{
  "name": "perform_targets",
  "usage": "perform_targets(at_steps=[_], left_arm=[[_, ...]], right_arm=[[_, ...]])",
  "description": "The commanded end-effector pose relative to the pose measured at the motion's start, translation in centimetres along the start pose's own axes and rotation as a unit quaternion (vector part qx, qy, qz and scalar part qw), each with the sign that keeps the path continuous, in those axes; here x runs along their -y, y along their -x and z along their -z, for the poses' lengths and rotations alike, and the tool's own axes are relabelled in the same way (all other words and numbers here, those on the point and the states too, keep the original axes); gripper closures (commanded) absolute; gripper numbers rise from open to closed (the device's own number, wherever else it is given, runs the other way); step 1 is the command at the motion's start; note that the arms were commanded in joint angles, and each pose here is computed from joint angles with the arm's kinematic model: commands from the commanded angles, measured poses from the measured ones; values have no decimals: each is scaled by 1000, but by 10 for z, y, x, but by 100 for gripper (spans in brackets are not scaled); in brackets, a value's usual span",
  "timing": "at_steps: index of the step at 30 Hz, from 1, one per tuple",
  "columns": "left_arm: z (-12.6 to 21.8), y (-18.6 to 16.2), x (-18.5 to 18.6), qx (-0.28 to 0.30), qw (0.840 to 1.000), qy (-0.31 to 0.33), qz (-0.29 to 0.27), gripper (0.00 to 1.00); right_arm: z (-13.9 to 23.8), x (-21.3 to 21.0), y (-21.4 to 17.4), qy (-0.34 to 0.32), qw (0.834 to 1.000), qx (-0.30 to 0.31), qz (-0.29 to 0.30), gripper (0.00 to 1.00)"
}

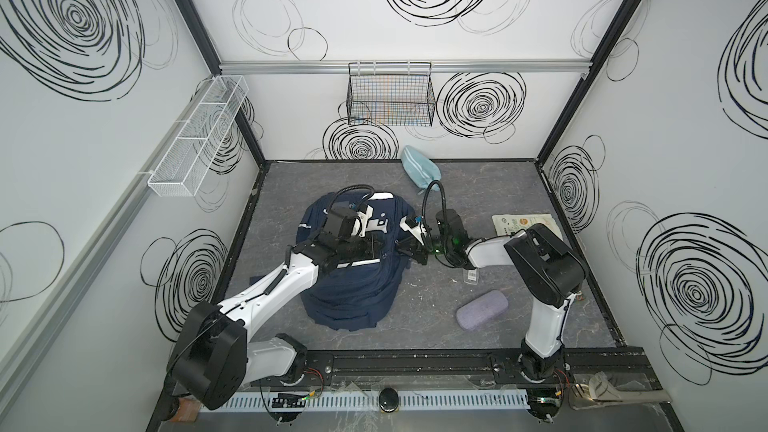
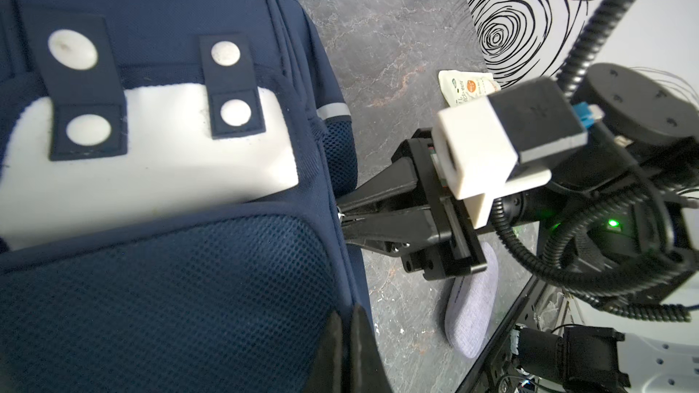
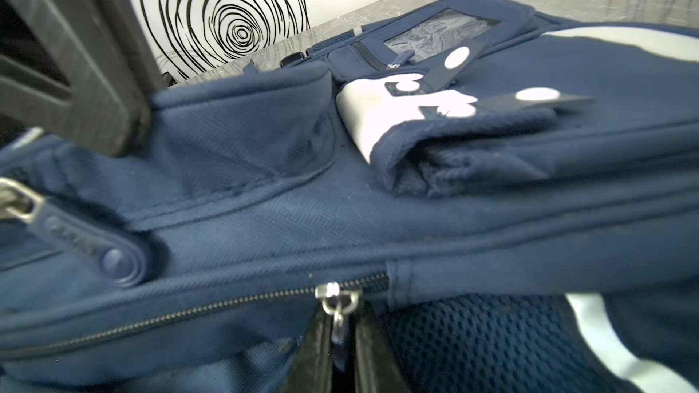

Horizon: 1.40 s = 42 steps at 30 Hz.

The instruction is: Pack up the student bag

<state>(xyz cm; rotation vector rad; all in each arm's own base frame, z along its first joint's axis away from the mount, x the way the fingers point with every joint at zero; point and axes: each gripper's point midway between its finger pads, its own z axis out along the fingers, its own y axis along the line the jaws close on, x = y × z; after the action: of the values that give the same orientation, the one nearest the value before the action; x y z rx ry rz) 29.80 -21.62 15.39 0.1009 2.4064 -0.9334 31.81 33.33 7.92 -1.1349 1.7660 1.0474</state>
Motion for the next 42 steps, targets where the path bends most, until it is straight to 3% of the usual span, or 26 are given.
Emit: perform_targets(at_steps=[1, 9, 19, 28, 31, 34, 35, 38, 42], left_arm=[[14, 32, 19, 68, 997, -32, -18, 100], [12, 42, 4, 100, 994, -15, 34, 100], [21, 90, -2, 203, 970, -11, 134, 100], [15, 118, -6, 254, 951, -2, 177, 100], [16, 126, 23, 244, 960, -53, 126, 100], [17, 119, 38, 181, 982, -37, 43, 63], [19, 110, 36, 155, 988, -16, 14, 56], [32, 81, 26, 98, 992, 38, -67, 48], [47, 37, 23, 39, 975, 65, -207, 46]], right_arm=[[10, 5, -1, -23, 1000, 3, 13, 88], [25, -14, 18, -38, 998, 8, 48, 100], [23, -64, 15, -59, 994, -59, 69, 100], [27, -137, 18, -1, 996, -58, 66, 100], [28, -140, 19, 2, 998, -50, 43, 100], [30, -128, 25, -20, 998, -49, 33, 100], [31, -124, 28, -24, 998, -47, 28, 100], [36, -119, 39, -23, 999, -31, 26, 100], [44, -110, 46, -29, 999, -9, 19, 100]])
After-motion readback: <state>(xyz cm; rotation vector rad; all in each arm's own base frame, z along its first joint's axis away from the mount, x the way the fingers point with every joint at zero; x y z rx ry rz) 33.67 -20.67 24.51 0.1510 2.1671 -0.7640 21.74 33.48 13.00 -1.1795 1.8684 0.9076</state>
